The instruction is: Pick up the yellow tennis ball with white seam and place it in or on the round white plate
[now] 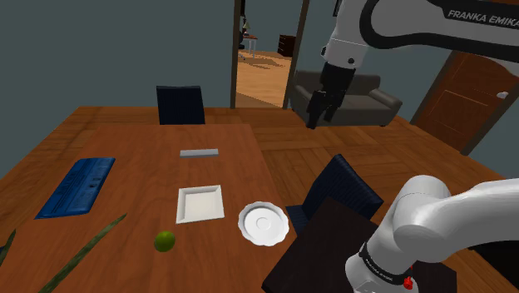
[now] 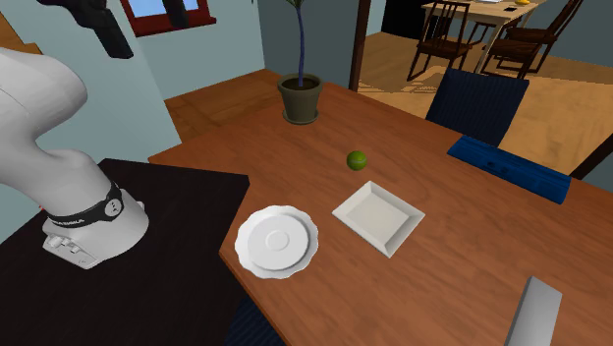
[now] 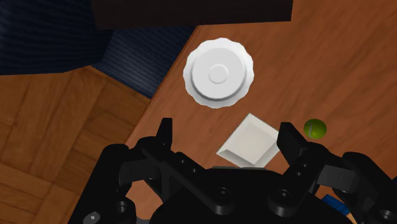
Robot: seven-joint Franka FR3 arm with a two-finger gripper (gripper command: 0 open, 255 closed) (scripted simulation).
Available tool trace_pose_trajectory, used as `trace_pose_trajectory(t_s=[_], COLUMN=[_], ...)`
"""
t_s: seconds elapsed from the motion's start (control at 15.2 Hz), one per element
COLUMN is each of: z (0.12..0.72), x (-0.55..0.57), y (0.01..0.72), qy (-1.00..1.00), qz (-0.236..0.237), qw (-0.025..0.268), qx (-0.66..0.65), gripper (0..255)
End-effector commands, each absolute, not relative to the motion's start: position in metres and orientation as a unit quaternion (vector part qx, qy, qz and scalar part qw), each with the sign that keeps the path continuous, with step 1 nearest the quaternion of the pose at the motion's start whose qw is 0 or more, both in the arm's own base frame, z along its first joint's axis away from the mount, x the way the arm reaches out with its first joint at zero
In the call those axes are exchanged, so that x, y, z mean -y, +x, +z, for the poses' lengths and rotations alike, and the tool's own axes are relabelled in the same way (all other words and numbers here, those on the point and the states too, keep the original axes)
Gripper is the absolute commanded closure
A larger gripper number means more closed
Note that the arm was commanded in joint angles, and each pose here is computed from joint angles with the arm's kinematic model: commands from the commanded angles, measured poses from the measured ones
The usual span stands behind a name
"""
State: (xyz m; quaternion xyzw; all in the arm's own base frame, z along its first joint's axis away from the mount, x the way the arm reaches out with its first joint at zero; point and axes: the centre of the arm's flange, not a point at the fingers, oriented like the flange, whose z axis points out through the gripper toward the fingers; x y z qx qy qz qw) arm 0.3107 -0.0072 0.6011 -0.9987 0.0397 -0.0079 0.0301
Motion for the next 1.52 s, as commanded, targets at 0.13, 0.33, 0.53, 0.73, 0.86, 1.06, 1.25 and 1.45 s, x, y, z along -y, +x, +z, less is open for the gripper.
trace_pose_trajectory(t_s=[0.13, 0.33, 0.53, 0.73, 0.86, 1.06, 1.25, 1.45], z=[0.583, 0.557, 0.531, 0.504, 0.487, 0.461, 0.434, 0.408], x=[-0.009, -0.034, -0.059, -0.084, -0.1, -0.125, -0.15, -0.175], y=[0.321, 0.337, 0.352, 0.368, 0.379, 0.395, 0.411, 0.426], qy=[-0.999, -0.999, -0.999, -0.999, -0.999, -0.999, -0.999, -0.999], qz=[-0.011, -0.015, -0.019, -0.023, -0.026, -0.03, -0.034, -0.038], qw=[0.029, 0.027, 0.025, 0.024, 0.023, 0.021, 0.019, 0.017], qx=[-0.037, -0.034, -0.03, -0.027, -0.024, -0.021, -0.017, -0.013], gripper=[0, 0, 0, 0, 0, 0, 0, 0])
